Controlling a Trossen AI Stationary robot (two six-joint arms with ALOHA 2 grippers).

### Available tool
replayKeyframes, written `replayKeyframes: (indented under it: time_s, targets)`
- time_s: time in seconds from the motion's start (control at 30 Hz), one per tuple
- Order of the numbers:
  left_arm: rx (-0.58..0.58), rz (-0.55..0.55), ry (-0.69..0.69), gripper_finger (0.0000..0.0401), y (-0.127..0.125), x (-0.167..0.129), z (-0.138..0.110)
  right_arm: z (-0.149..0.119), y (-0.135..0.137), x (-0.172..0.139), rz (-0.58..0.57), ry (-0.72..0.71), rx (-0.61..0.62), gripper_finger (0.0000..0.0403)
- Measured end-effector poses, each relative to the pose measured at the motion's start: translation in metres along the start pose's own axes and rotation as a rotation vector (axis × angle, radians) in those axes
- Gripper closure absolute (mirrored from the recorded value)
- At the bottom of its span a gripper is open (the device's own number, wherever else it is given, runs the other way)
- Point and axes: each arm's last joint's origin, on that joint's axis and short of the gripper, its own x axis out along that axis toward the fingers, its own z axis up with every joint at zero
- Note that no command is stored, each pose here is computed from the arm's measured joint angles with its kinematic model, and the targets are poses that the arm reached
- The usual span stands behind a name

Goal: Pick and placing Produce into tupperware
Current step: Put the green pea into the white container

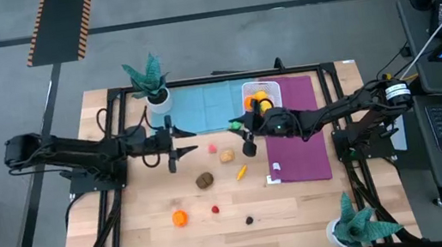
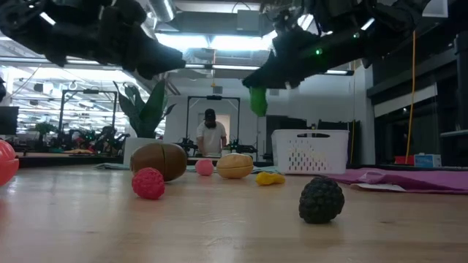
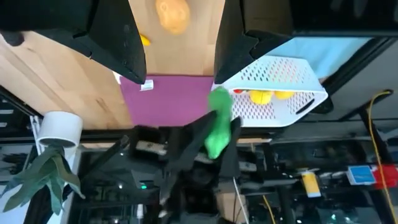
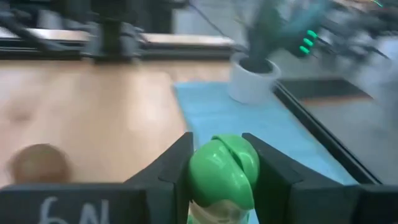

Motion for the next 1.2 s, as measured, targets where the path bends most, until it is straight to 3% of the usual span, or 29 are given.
replayKeyframes:
  time_s: [0.33,0.63,0.77,1.0,1.2]
  targets:
    - [-0.013,0.032,0.056,0.0219,-0.008,-0.005,-0.013,-0.004,-0.008,-0.007,-0.393,0.065,0.089,0.028]
    - [-0.01,0.032,0.067,0.0219,-0.007,-0.006,-0.015,0.004,-0.012,-0.03,-0.433,0.135,0.131,0.028]
    - [-0.01,0.032,0.073,0.0219,-0.008,-0.006,-0.015,-0.002,-0.016,-0.041,-0.502,0.154,0.157,0.028]
    - [-0.01,0.031,0.078,0.0219,-0.008,-0.006,-0.016,-0.014,-0.025,-0.067,-0.591,0.113,0.207,0.028]
    - [-0.01,0.031,0.078,0.0219,-0.008,-0.006,-0.016,-0.015,-0.03,-0.082,-0.592,0.085,0.215,0.028]
